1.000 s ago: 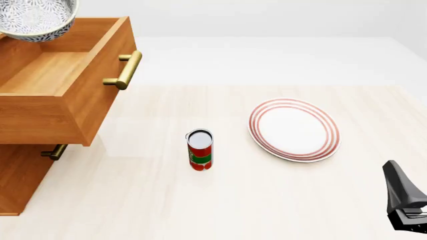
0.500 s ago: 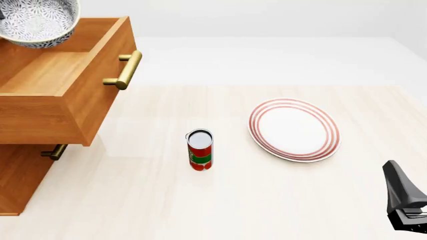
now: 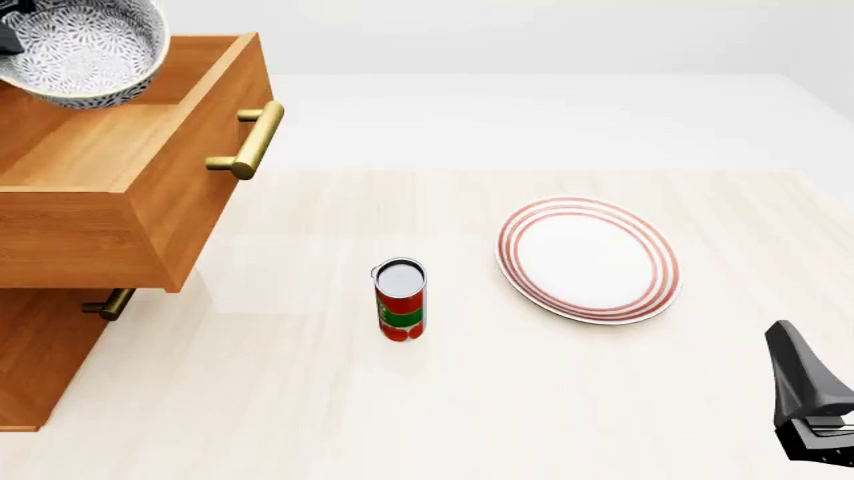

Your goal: Put the bowl in the top drawer of the cabinet.

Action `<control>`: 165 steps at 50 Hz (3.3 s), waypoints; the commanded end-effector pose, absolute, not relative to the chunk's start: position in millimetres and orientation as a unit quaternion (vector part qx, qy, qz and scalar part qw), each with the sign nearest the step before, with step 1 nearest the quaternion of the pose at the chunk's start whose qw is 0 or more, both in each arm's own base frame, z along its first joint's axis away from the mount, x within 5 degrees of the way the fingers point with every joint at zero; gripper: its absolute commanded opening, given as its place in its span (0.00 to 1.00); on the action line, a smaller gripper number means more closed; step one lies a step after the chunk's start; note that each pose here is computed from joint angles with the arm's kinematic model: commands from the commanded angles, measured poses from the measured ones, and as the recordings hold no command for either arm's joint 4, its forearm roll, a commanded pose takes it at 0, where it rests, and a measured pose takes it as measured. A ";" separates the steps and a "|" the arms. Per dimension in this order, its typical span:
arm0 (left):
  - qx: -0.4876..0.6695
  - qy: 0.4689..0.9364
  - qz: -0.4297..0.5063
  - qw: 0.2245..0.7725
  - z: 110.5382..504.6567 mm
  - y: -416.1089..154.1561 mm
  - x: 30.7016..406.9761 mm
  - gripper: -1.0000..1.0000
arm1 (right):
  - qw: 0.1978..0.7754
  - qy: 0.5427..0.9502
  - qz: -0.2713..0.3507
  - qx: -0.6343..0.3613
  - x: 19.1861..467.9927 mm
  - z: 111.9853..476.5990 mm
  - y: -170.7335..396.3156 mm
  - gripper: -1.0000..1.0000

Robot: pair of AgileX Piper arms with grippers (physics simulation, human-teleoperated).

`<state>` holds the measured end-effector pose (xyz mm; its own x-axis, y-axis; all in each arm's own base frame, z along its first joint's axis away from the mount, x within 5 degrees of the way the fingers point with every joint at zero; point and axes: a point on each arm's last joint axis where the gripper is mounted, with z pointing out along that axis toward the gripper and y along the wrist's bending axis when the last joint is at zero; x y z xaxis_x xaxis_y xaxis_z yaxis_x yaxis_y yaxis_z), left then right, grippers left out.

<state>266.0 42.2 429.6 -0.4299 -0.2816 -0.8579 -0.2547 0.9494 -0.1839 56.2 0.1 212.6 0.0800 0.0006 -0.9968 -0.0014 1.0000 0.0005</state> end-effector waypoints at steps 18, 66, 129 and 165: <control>-0.150 0.850 -0.010 0.505 424.2 43.7 279.6 0.00 | 0.735 0.678 0.001 0.000 56.2 212.5 0.1 1.00; -0.147 0.859 -0.006 0.490 406.7 47.6 300.7 0.00 | 0.735 0.678 0.001 0.000 56.2 212.6 0.1 1.00; -0.150 0.870 -0.001 0.470 378.1 52.9 311.4 0.00 | 0.735 0.678 0.001 0.000 56.2 212.6 0.1 1.00; -0.142 0.876 0.008 0.461 369.5 56.8 314.2 1.00 | 0.735 0.678 0.001 0.000 56.2 212.6 0.1 1.00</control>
